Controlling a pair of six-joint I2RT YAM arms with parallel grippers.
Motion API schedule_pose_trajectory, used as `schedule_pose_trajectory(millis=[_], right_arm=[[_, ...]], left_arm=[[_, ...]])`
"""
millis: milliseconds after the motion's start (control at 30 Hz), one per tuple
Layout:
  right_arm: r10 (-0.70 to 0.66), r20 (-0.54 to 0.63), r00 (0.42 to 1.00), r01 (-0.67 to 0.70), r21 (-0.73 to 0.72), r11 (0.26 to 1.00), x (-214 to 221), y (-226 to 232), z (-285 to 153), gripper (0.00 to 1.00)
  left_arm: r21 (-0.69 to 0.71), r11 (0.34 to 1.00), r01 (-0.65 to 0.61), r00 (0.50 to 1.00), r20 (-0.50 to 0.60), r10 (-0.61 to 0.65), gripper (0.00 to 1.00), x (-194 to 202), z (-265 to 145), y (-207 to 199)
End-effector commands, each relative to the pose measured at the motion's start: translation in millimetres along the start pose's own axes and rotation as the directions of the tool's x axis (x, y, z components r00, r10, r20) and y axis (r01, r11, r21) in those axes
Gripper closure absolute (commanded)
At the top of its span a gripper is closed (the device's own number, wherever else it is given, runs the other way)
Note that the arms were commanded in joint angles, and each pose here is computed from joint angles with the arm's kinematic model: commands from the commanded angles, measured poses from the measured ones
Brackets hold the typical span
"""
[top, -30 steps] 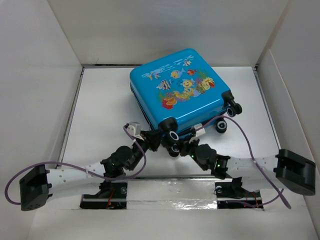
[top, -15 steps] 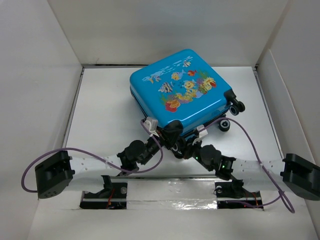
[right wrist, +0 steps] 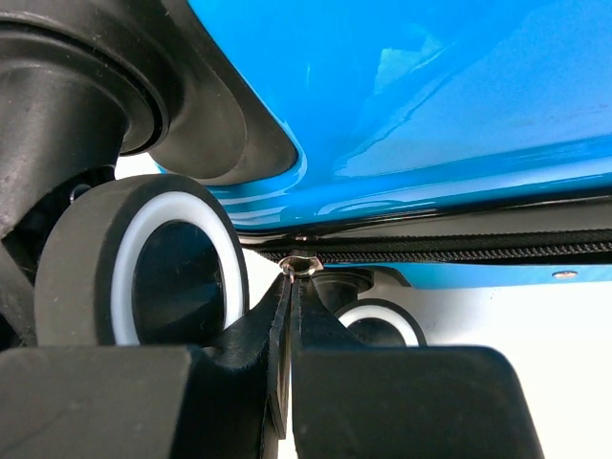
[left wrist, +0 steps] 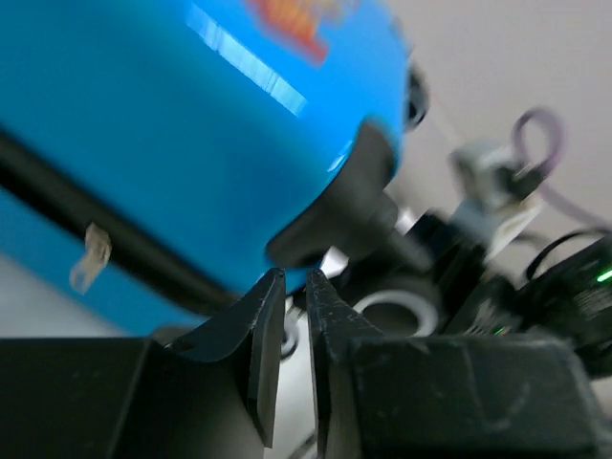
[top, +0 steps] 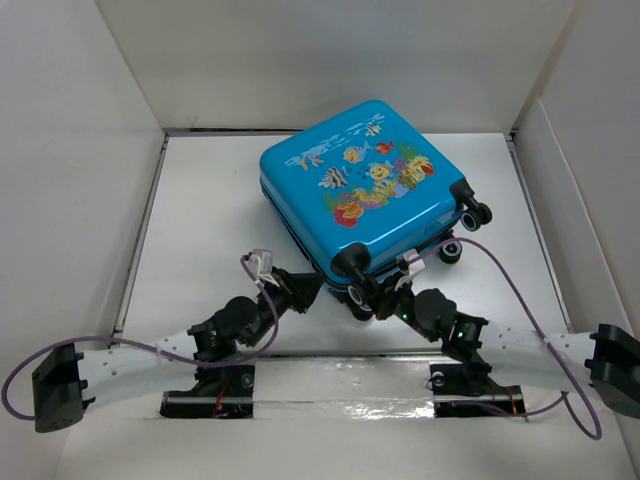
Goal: Pack the luggage
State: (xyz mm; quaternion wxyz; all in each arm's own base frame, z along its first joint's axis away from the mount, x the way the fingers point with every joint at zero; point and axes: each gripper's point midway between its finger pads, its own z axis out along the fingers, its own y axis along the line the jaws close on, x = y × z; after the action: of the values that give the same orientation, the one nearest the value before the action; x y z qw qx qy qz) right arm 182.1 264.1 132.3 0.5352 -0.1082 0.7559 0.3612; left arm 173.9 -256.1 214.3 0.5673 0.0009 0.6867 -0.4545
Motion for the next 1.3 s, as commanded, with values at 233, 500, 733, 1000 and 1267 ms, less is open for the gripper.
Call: schedule_pose_trajectory(millis=[233,500,733,1000,1267], right_arm=[[0.072,0.13,0.989,-0.056,-0.118,0.991,-44,29,4,1.0],[0.065,0.114,0.991,-0.052,-0.112,0.992,-39,26,5,1.0],[0.059,0.09,0.994,-0.048,-0.129,0.991,-32,30,8,1.0],[0.06,0.086,0.994,-0.047,-0.148,0.988,-33,34,8,1.0],[0.06,0.076,0.995,-0.048,-0.146,0.988,-28,32,8,1.0]], left_arm=[[0.166,0.986,0.027,0.981,-0.194,0.006,0.25,63,11,-23],[0.335,0.934,0.12,0.986,-0.152,-0.072,0.06,57,1,-50],[0.319,0.94,0.12,0.99,-0.112,-0.089,0.03,45,11,-54],[0.334,0.933,0.132,0.987,-0.134,-0.091,0.03,52,23,-65],[0.387,0.904,0.182,0.982,-0.113,-0.15,0.22,37,27,-85]])
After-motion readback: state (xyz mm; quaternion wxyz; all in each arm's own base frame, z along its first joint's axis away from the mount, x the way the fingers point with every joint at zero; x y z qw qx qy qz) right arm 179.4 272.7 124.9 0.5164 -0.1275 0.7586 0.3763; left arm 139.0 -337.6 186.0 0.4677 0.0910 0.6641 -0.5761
